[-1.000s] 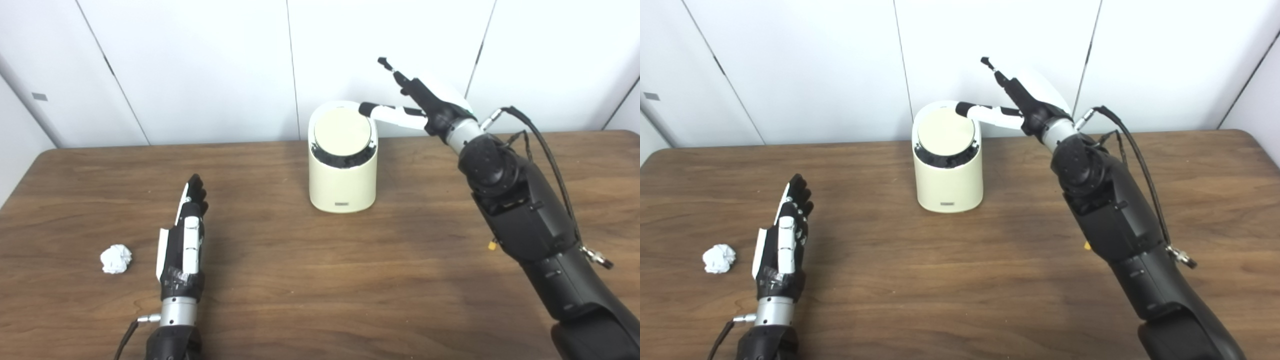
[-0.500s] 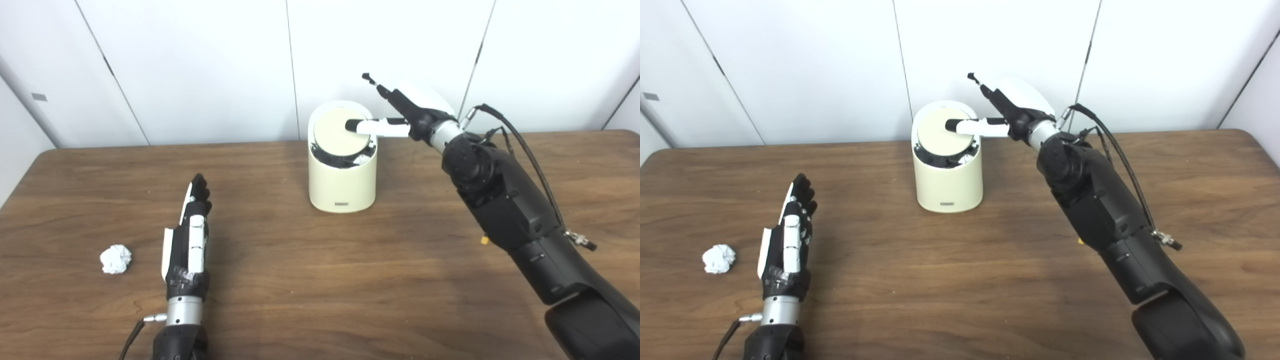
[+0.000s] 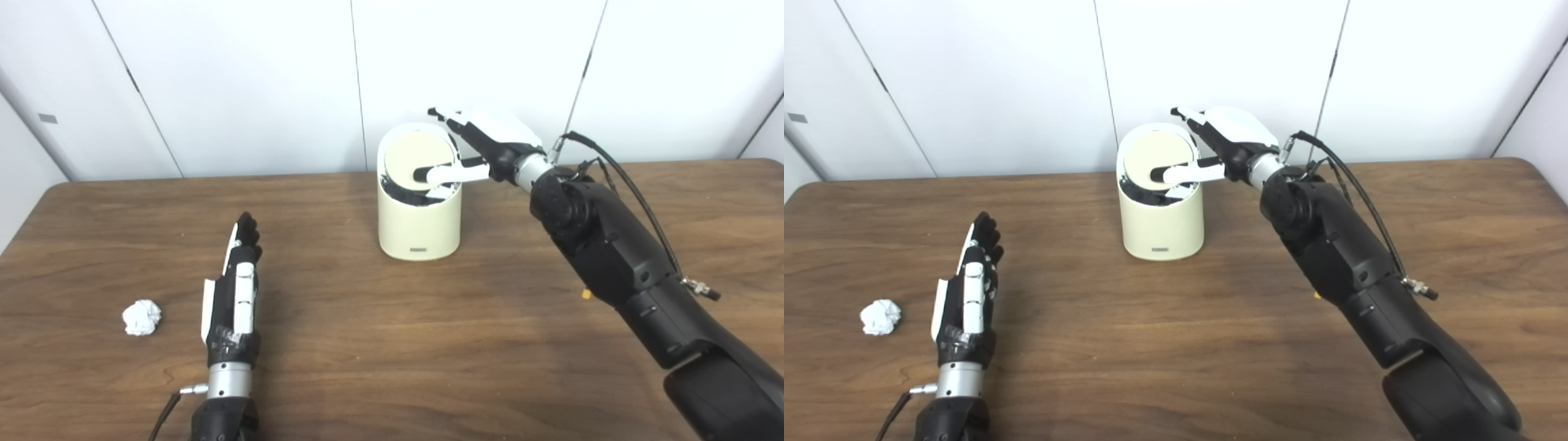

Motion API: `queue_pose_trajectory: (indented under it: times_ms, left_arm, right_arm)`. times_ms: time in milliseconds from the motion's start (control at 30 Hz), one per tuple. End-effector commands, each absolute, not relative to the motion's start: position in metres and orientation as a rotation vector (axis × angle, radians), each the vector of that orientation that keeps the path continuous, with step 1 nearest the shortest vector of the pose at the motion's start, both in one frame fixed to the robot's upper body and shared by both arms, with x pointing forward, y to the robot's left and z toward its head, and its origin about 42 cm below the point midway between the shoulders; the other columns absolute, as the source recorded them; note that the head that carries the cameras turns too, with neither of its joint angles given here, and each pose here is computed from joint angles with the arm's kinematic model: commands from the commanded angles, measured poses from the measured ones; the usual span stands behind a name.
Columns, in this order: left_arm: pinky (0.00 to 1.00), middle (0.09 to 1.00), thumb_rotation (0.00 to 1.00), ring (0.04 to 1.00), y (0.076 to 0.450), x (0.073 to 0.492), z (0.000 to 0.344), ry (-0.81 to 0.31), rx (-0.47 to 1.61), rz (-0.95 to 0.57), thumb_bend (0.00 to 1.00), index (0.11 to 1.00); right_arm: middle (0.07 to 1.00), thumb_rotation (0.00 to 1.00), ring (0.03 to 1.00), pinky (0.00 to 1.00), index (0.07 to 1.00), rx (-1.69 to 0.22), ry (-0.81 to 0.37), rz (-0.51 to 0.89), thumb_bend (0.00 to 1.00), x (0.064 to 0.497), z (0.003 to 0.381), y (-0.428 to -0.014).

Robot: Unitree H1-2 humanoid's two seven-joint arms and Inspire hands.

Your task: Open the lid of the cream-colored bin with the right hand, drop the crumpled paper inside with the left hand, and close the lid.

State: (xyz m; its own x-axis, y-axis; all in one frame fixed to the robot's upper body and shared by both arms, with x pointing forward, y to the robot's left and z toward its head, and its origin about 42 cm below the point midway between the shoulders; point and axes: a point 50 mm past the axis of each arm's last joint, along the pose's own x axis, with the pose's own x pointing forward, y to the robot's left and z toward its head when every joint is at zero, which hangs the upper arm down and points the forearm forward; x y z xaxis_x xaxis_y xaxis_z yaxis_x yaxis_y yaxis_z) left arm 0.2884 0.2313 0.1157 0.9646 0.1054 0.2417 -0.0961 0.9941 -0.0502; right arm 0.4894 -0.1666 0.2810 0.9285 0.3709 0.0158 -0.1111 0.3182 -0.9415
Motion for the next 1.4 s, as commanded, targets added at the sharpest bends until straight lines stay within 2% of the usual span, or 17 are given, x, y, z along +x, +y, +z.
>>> queue_pose_trajectory:
  times_ms: [0, 600, 900, 1067, 1167, 1367]
  left_arm:
    - [1.0, 0.992, 0.9, 1.0, 0.214, 0.278, 0.091, -0.173, -0.082, 0.095, 0.43, 1.0]
    - [1.0, 0.989, 0.9, 1.0, 0.211, 0.277, 0.093, -0.171, -0.078, 0.1, 0.43, 1.0]
    - [1.0, 0.995, 0.94, 1.0, 0.212, 0.276, 0.095, -0.178, -0.098, 0.097, 0.43, 1.0]
    - [1.0, 0.997, 0.99, 1.0, 0.213, 0.276, 0.095, -0.183, -0.1, 0.091, 0.42, 1.0]
    - [1.0, 0.993, 1.0, 1.0, 0.213, 0.276, 0.095, -0.183, -0.107, 0.091, 0.41, 1.0]
    - [1.0, 0.998, 0.97, 1.0, 0.214, 0.276, 0.095, -0.186, -0.115, 0.088, 0.41, 1.0]
  right_arm:
    - [0.933, 0.81, 0.967, 0.97, 0.957, -1.224, -0.376, 0.289, 0.71, 0.495, 0.321, -0.154]
    - [0.941, 0.81, 0.98, 0.97, 0.954, -1.22, -0.349, 0.281, 0.71, 0.499, 0.323, -0.157]
    - [0.938, 0.81, 0.973, 0.96, 0.954, -1.228, -0.35, 0.271, 0.69, 0.5, 0.318, -0.156]
    - [0.927, 0.69, 0.961, 0.96, 0.945, -1.253, -0.384, 0.253, 0.69, 0.5, 0.316, -0.155]
    - [0.93, 0.61, 0.972, 0.99, 0.951, -1.279, -0.404, 0.241, 0.7, 0.5, 0.315, -0.155]
    - [0.931, 0.52, 0.983, 1.0, 0.963, -1.318, -0.438, 0.212, 0.73, 0.499, 0.312, -0.156]
